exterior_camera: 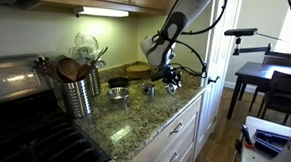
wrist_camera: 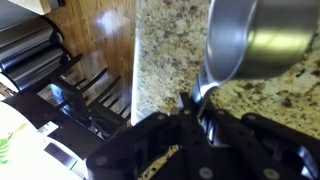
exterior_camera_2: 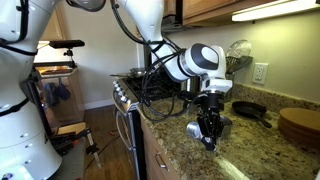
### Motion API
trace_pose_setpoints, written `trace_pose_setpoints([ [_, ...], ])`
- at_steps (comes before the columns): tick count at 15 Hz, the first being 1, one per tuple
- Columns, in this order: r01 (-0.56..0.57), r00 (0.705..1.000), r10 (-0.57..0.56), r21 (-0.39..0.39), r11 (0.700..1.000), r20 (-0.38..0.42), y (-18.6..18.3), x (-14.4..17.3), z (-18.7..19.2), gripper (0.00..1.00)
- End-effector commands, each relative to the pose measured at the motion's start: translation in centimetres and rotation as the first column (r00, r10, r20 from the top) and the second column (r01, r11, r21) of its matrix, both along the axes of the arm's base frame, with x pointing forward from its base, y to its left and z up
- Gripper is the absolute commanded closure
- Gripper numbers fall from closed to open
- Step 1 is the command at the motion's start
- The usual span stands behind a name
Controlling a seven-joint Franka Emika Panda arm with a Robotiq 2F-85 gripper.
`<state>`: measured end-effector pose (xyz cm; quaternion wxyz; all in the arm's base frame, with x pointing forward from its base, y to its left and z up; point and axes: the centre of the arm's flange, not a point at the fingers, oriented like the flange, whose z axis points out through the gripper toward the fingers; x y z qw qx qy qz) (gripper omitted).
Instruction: Unstack the measuring cups
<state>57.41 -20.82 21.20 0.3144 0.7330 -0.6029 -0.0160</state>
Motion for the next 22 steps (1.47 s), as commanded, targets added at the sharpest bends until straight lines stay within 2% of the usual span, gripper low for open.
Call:
trace_pose_setpoints([
  [1, -0.015, 1.0, 0.015, 0.011, 1.0, -0.021, 0.4, -1.2, 0.9, 0.93],
  [14, -0.036, 0.999, 0.037, 0.02, 0.999, -0.029, 1.8, -0.4, -0.5, 0.93],
  [16, -0.036, 0.999, 0.037, 0.02, 0.999, -0.029, 1.8, -0.4, -0.5, 0.82],
  [19, -0.035, 0.999, 0.036, 0.02, 0.999, -0.029, 1.7, -0.4, -0.5, 0.78],
  [20, -0.036, 0.999, 0.036, 0.019, 0.999, -0.03, 1.7, -0.4, -0.5, 0.71],
  [21, -0.035, 0.999, 0.036, 0.02, 0.999, -0.029, 1.7, -0.4, -0.5, 0.74],
  [22, -0.034, 0.999, 0.035, 0.02, 0.999, -0.028, 1.7, -0.5, -0.5, 0.71],
])
